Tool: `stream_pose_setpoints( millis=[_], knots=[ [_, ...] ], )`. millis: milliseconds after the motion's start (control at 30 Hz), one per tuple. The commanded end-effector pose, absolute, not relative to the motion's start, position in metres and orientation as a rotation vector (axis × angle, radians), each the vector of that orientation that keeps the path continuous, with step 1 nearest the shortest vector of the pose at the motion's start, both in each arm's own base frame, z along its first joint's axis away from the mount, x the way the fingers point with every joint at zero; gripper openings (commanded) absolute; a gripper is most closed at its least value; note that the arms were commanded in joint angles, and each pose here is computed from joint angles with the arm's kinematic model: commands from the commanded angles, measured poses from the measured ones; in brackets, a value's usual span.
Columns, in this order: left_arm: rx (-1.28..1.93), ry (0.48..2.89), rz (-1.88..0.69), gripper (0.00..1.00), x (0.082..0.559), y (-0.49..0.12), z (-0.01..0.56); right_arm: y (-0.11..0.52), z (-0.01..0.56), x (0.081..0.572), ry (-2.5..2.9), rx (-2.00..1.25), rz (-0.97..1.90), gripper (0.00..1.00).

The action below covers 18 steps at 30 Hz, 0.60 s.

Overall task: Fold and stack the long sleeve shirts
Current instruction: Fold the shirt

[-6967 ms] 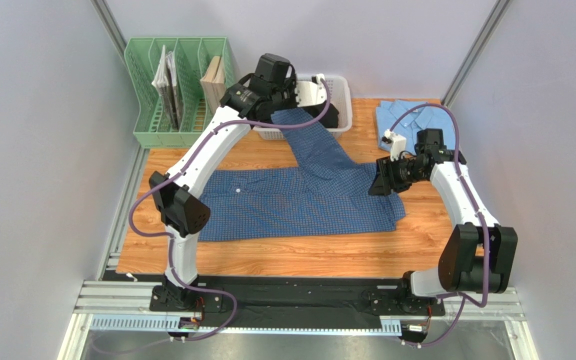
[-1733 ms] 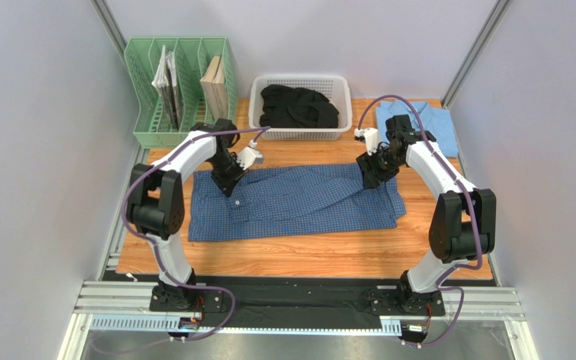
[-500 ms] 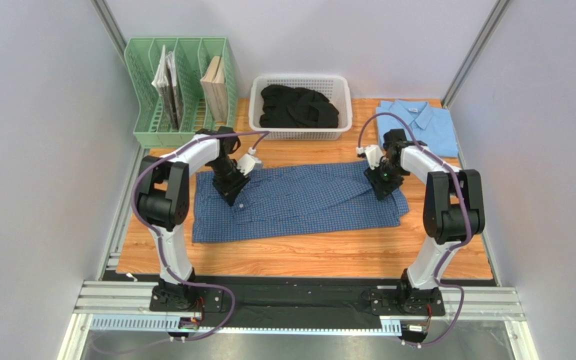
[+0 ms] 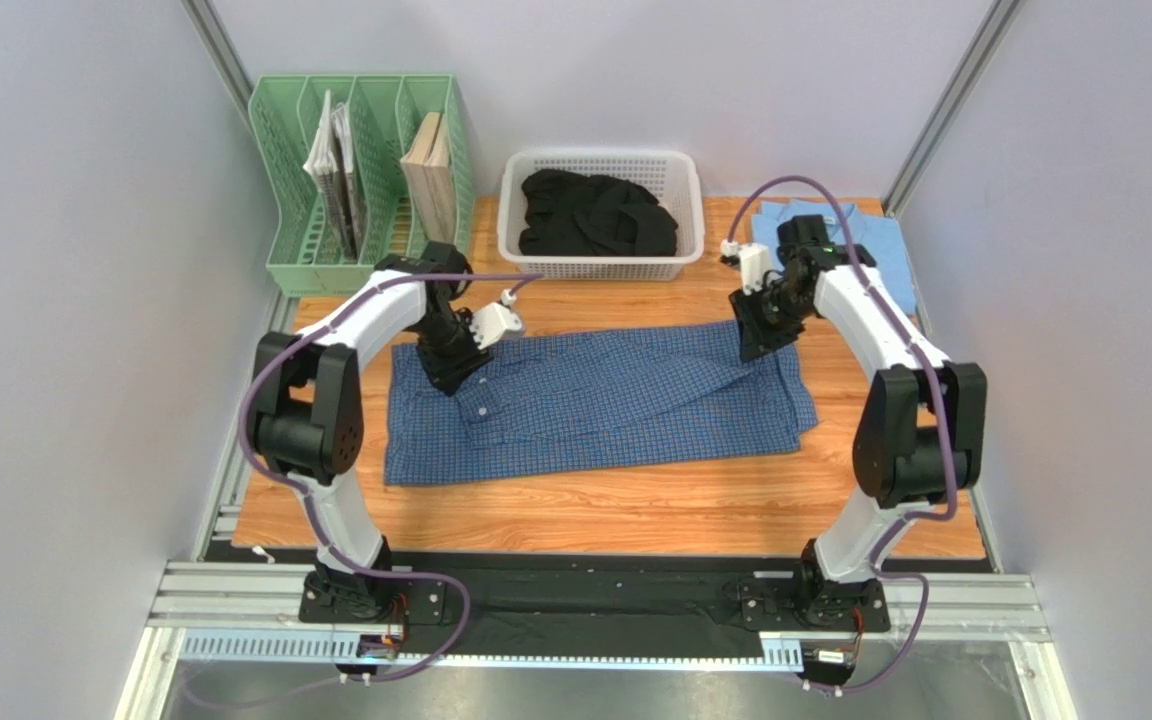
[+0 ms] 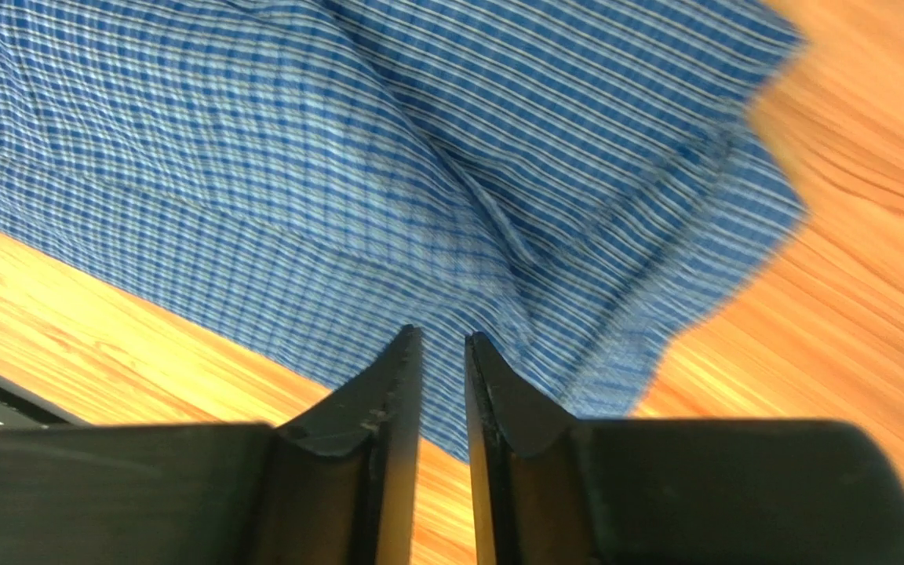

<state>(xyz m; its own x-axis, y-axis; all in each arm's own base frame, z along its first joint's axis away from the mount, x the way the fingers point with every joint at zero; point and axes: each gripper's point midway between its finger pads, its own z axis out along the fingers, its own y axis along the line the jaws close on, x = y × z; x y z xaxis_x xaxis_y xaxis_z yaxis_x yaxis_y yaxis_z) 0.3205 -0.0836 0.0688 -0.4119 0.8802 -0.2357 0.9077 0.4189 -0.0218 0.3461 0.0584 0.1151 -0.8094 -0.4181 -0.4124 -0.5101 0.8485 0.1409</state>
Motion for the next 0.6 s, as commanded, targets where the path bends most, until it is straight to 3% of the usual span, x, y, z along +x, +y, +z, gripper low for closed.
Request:
stream_pose_setpoints(
  millis=[0,233,367,467,500,567],
  knots=[
    [1.759,2.48,-0.184,0.47,0.318,-0.08,0.043,0.064,0.072,0.356,2.766,-0.622,0.322,0.21],
    [1.67,2.584,-0.156,0.45,0.325,-0.077,0.021,0.019,0.003,0.36,2.921,-0.664,0.077,0.21],
    [1.412,2.544,-0.423,0.55,0.333,-0.101,0.057,0.012,-0.001,0.354,2.947,-0.643,0.091,0.23],
    [1.112,2.435,-0.734,0.68,0.323,-0.112,0.109,0.032,0.026,0.346,2.9,-0.625,0.25,0.31],
    [1.001,2.434,-0.8,0.99,0.32,-0.11,0.121,0.046,0.037,0.34,2.876,-0.634,0.356,0.36],
    [0.801,2.423,-0.868,0.99,0.316,-0.091,0.137,0.06,0.066,0.34,2.801,-0.637,0.399,0.42]
  ],
)
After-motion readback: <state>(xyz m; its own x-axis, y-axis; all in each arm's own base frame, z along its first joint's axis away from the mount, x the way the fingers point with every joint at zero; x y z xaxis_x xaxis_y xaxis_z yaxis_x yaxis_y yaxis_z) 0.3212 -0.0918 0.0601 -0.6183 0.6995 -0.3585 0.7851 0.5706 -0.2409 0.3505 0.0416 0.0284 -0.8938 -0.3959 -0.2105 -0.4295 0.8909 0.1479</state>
